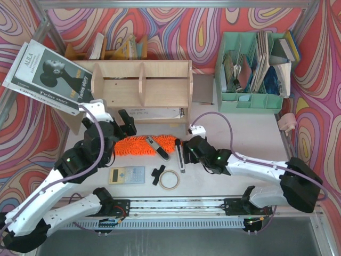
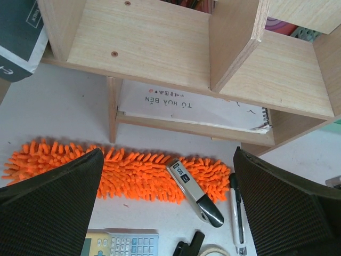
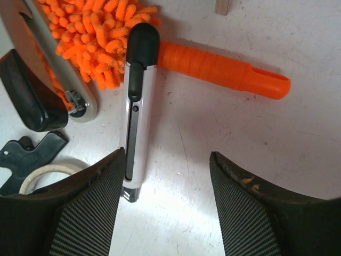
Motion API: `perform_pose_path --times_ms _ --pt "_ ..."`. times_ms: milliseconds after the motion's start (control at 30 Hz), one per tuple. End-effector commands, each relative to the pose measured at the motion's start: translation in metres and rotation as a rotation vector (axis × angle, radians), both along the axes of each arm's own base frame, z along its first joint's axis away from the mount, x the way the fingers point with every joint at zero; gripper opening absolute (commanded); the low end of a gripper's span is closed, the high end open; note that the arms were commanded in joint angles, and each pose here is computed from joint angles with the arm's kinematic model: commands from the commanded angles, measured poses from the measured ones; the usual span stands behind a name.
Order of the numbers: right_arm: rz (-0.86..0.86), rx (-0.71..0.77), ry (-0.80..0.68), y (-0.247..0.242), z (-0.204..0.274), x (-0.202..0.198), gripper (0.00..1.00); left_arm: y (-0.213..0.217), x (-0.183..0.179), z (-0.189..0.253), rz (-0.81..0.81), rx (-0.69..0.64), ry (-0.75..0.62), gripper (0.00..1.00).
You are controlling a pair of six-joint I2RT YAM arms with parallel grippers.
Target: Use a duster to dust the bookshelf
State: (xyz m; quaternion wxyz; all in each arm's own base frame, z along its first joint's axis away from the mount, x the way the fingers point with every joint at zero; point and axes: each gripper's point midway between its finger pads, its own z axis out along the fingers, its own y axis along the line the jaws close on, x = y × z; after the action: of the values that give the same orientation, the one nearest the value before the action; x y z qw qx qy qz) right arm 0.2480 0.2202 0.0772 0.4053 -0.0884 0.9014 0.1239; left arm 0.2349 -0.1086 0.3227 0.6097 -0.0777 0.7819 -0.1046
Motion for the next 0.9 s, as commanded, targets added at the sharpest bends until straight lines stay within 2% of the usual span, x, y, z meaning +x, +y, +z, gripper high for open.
perform_pose_path --times_ms 0,400,867 --pt "-0.043 0.037 -0.02 0.02 0.003 0.014 0.6 -0.003 0.01 0.002 0.036 0.016 0.007 0.98" --pt "-0.022 -0.028 0.006 0.047 -0.017 0.017 0.56 0.007 0.01 -0.001 0.068 0.024 -0.033 0.98" --pt "-0.071 -0.115 0.036 0.047 -0.036 0.027 0.52 0.004 0.013 -0.003 0.069 0.024 -0.041 0.98"
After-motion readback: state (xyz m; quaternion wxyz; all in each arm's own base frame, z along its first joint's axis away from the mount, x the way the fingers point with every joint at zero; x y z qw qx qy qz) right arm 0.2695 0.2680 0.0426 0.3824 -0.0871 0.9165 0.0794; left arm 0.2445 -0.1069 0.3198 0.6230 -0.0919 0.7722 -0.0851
